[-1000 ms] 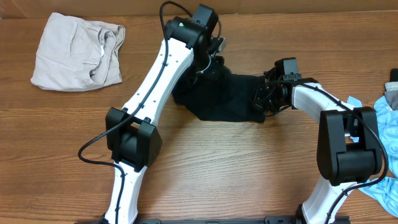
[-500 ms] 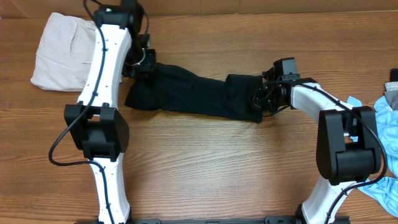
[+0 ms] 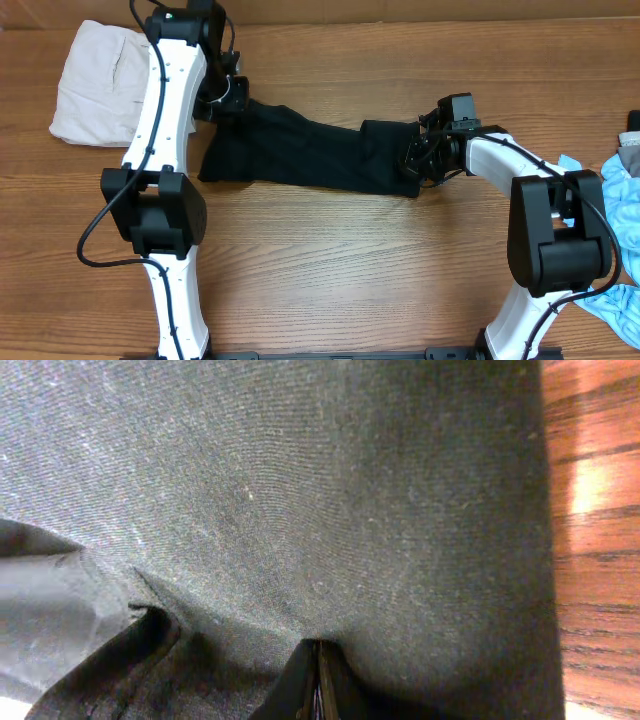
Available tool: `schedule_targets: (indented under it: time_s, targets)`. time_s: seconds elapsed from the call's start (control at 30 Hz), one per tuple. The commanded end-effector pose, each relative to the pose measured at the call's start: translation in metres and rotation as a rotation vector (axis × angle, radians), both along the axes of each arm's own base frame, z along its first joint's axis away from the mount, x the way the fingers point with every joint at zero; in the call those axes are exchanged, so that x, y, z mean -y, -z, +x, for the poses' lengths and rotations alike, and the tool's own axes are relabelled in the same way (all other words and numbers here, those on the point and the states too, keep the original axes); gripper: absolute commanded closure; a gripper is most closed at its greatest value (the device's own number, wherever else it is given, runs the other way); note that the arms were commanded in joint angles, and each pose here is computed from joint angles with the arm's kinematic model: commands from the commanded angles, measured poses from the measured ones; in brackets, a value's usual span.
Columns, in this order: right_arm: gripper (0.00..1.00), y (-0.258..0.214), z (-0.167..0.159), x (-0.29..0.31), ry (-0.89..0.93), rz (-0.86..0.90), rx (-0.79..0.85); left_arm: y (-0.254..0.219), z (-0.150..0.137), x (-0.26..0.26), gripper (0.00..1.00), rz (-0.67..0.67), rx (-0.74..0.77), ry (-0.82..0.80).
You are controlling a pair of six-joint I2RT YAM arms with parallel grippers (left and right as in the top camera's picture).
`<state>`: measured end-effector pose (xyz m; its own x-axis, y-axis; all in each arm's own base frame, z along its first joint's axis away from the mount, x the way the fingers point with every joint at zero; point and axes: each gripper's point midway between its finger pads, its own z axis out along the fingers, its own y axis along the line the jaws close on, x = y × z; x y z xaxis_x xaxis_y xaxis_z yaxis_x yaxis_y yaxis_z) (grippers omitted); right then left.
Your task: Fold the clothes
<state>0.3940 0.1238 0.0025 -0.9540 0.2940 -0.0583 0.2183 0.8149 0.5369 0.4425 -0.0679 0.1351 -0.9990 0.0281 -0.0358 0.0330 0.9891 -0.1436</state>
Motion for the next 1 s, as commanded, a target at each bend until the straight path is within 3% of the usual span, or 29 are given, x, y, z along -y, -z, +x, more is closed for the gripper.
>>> schedule_targets:
  time_s: [0.0, 0.13, 0.37, 0.5, 0.6, 0.77, 0.87, 0.97]
  targets:
    - [0.96, 0.024, -0.008, 0.015, 0.029, -0.073, -0.059, -0.021, 0.005, 0.051, 0.96, -0.192, 0.063, 0.08]
    - [0.96, 0.024, -0.009, 0.016, 0.029, -0.074, -0.062, -0.031, 0.004, 0.112, 0.96, -0.318, 0.101, 0.168]
    - [0.96, 0.009, 0.0, 0.013, 0.03, -0.029, -0.035, -0.035, -0.018, 0.206, 0.96, -0.342, 0.147, 0.282]
    - [0.96, -0.054, 0.024, 0.023, 0.051, 0.061, 0.072, -0.03, -0.026, 0.224, 0.96, -0.259, 0.168, 0.262]
    - [0.96, -0.136, 0.041, 0.05, 0.088, 0.115, 0.217, -0.031, -0.031, 0.238, 0.96, -0.266, 0.18, 0.285]
    - [0.96, -0.252, 0.038, 0.1, 0.168, 0.137, 0.44, -0.036, -0.03, 0.258, 0.96, -0.291, 0.227, 0.32]
    - [0.96, -0.288, 0.025, 0.125, 0.212, 0.112, 0.518, -0.039, -0.028, 0.267, 0.96, -0.306, 0.258, 0.335]
    - [0.96, -0.288, 0.014, 0.135, 0.217, 0.088, 0.511, -0.039, -0.026, 0.269, 0.96, -0.309, 0.268, 0.337]
